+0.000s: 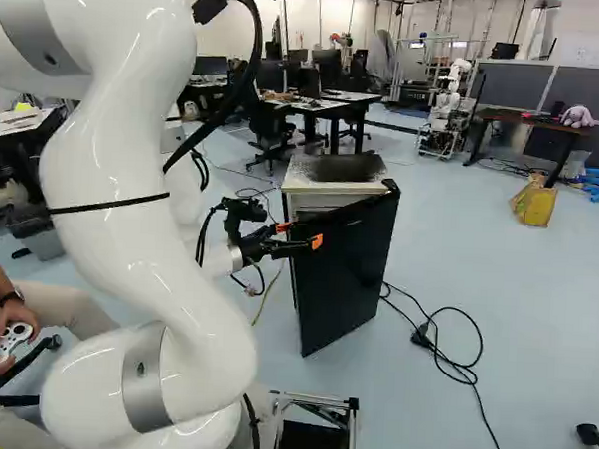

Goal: Grab a drink from the fridge

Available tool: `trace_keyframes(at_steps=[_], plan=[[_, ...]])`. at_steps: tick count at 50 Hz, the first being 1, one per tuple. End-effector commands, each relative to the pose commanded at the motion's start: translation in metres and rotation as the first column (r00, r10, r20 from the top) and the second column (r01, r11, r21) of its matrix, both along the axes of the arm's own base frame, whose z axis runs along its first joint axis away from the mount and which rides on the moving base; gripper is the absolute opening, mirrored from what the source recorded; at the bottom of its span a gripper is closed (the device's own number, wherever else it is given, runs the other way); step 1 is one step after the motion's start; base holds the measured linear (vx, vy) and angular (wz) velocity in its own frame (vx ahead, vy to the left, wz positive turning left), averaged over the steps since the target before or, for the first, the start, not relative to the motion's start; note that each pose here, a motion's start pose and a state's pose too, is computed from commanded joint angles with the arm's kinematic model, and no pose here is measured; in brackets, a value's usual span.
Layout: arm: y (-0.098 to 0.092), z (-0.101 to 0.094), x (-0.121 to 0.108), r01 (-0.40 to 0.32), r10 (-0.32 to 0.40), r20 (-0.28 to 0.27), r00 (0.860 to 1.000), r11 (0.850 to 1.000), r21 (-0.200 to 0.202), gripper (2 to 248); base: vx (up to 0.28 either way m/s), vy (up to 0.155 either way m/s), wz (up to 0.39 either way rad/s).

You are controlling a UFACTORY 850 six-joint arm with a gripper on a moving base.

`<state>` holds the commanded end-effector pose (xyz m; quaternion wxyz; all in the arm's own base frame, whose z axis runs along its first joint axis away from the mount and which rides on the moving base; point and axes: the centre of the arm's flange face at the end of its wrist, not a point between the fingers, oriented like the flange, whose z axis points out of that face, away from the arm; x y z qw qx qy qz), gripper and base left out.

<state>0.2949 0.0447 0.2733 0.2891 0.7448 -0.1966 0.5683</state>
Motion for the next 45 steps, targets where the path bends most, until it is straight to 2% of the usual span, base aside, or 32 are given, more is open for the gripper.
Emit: trace_keyframes(at_steps=[24, 45], plan=[[-0.0024, 0.0003, -0.0031, 0.008, -0.008, -0.003, 1.000, 1.000, -0.002, 247, 0.000, 0.000, 0.000], [-0.0069, 0.0008, -0.0073, 0.076, -0.076, 0.000, 0.997, 0.997, -0.008, 247, 0.000, 0.000, 0.000]])
